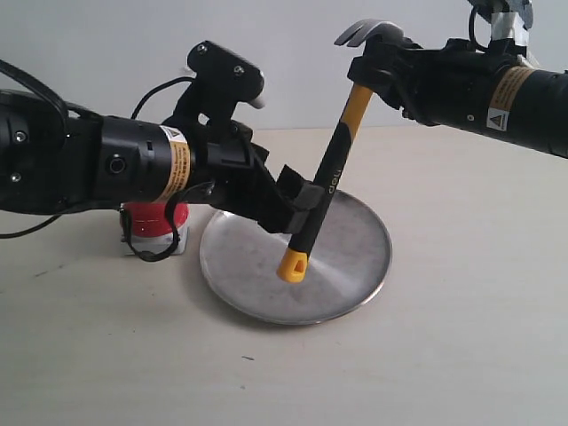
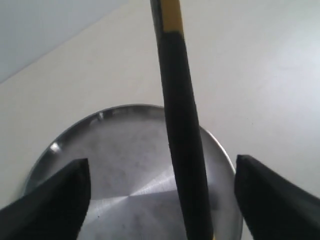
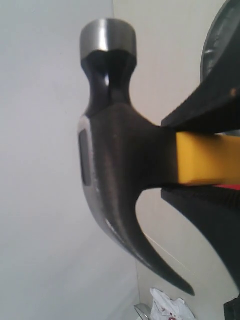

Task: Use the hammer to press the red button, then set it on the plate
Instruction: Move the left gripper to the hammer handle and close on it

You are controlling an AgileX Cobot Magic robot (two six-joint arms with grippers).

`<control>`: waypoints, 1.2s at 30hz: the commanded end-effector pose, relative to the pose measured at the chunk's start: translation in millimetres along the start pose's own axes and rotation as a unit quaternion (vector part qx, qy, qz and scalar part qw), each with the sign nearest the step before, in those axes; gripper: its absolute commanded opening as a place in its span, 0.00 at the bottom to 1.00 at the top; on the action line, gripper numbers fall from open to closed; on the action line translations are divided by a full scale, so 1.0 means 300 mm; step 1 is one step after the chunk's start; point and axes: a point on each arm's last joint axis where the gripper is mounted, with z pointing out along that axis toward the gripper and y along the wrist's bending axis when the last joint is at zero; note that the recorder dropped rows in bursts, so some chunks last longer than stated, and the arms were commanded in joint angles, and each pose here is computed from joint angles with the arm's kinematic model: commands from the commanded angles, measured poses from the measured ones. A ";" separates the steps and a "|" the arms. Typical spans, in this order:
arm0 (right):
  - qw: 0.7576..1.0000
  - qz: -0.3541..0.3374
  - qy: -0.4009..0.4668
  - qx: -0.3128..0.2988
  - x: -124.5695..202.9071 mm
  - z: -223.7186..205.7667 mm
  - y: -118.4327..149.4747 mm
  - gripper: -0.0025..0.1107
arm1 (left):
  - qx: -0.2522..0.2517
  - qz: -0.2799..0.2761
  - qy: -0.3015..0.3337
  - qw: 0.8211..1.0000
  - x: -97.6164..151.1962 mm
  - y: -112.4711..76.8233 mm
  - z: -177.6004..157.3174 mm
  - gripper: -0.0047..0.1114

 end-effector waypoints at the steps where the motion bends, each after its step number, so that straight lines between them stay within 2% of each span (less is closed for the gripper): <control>1: 0.999 0.000 -0.026 -0.033 -0.034 -0.009 0.033 0.02 | -0.002 0.029 0.003 1.000 -0.009 0.003 0.040 0.70; 4: 0.999 0.000 -0.026 -0.033 -0.034 -0.009 0.033 0.02 | 0.003 0.031 0.011 0.999 0.004 0.004 0.075 0.70; 9: 0.999 0.001 -0.027 -0.034 -0.034 -0.009 0.033 0.02 | 0.065 0.026 0.010 0.997 0.025 -0.028 0.129 0.70; 19: 0.999 0.001 -0.028 -0.036 -0.035 -0.009 0.034 0.02 | 0.066 -0.003 0.020 0.998 0.045 -0.017 0.227 0.70; 25: 0.999 0.001 -0.028 -0.036 -0.035 -0.009 0.034 0.02 | 0.064 -0.012 0.018 0.998 0.042 -0.013 0.244 0.69; 26: 0.999 0.001 -0.028 -0.036 -0.035 -0.009 0.034 0.02 | 0.064 -0.013 0.018 0.998 0.041 -0.013 0.244 0.66; 28: 0.999 0.001 -0.028 -0.036 -0.035 -0.009 0.034 0.02 | 0.064 -0.018 0.019 0.998 0.045 -0.013 0.247 0.54; 30: 0.999 0.001 -0.028 -0.036 -0.035 -0.009 0.034 0.02 | 0.064 -0.017 0.019 0.998 0.045 -0.013 0.247 0.38; 33: 0.999 0.001 -0.028 -0.036 -0.035 -0.009 0.034 0.02 | 0.069 -0.019 0.017 0.997 0.043 -0.016 0.247 0.06; 36: 0.999 0.001 -0.028 -0.036 -0.035 -0.009 0.034 0.02 | 0.082 -0.028 0.009 0.996 0.038 -0.024 0.246 0.04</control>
